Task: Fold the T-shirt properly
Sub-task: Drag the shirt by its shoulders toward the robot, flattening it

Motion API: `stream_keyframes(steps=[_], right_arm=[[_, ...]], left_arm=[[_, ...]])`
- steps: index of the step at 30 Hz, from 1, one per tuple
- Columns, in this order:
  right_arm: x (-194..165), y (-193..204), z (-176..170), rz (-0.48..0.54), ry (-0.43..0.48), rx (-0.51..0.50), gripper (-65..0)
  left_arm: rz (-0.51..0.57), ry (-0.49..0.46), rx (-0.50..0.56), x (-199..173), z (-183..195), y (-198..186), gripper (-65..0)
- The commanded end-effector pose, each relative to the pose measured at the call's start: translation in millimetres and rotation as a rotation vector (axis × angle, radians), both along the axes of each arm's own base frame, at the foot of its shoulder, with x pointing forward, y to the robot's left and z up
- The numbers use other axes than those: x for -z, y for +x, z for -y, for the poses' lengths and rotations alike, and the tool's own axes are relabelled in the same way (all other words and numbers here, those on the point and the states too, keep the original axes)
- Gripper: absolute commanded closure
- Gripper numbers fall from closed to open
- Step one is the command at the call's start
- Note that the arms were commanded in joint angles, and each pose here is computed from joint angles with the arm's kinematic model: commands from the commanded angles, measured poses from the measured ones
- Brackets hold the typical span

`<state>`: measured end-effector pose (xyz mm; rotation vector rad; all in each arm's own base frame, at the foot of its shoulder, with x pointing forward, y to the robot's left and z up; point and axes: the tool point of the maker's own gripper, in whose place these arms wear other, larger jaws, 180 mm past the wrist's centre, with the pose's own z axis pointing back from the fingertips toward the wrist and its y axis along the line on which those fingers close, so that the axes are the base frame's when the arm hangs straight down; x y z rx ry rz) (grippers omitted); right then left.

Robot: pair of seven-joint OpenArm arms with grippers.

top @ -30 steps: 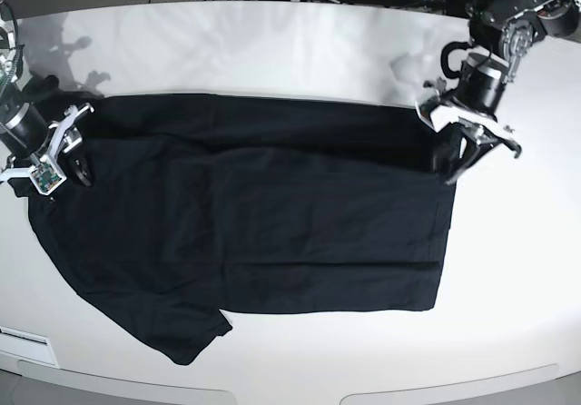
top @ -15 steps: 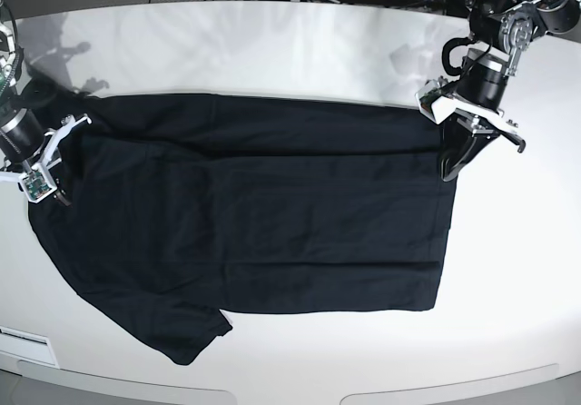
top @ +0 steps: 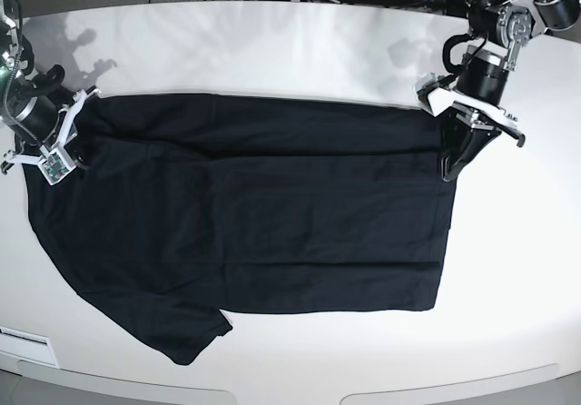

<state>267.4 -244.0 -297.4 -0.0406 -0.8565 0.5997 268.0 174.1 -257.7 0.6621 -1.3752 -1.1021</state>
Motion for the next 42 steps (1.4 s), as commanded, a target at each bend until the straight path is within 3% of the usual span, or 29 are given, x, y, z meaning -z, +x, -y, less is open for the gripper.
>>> stream_keyframes(steps=[1, 7, 10, 13, 20, 23, 31, 38, 42], right_arm=[[-11, 7, 4, 0.034, -0.006, 0.011, 0.0], [3, -2, 20, -0.056, -0.067, 0.072, 0.0], [13, -5, 28, -0.091, -0.069, 0.091, 0.0], [30, -10, 38, -0.162, -0.021, 0.12, 0.0], [56, -19, 51, -0.357, 0.106, 0.159, 0.0], [75, -39, 52, -0.46, 0.08, 0.154, 0.0], [98, -75, 42, -0.561, 0.084, 0.112, 0.0], [117, -124, 55, -0.67, -0.03, 0.105, 0.0], [117, -142, 55, -0.697, -0.041, 0.11, 0.0]], left_arm=[[0.037, -0.021, 0.005, -14, 1, 9, 0.0], [-0.157, -0.075, 0.043, 3, 14, 34, 0.0], [-0.311, -0.14, 0.064, 19, 20, 44, 0.0], [-0.452, -0.153, 0.062, 46, 16, 50, 0.0], [-0.787, -0.179, -0.056, 109, 8, 43, 0.0], [-0.903, -0.16, -0.092, 130, 2, 26, 0.0], [-1.042, -0.055, -0.121, 150, -11, -17, 0.0], [-1.105, 0.014, -0.081, 148, -22, -63, 0.0], [-1.136, 0.054, -0.058, 143, -29, -85, 0.0]])
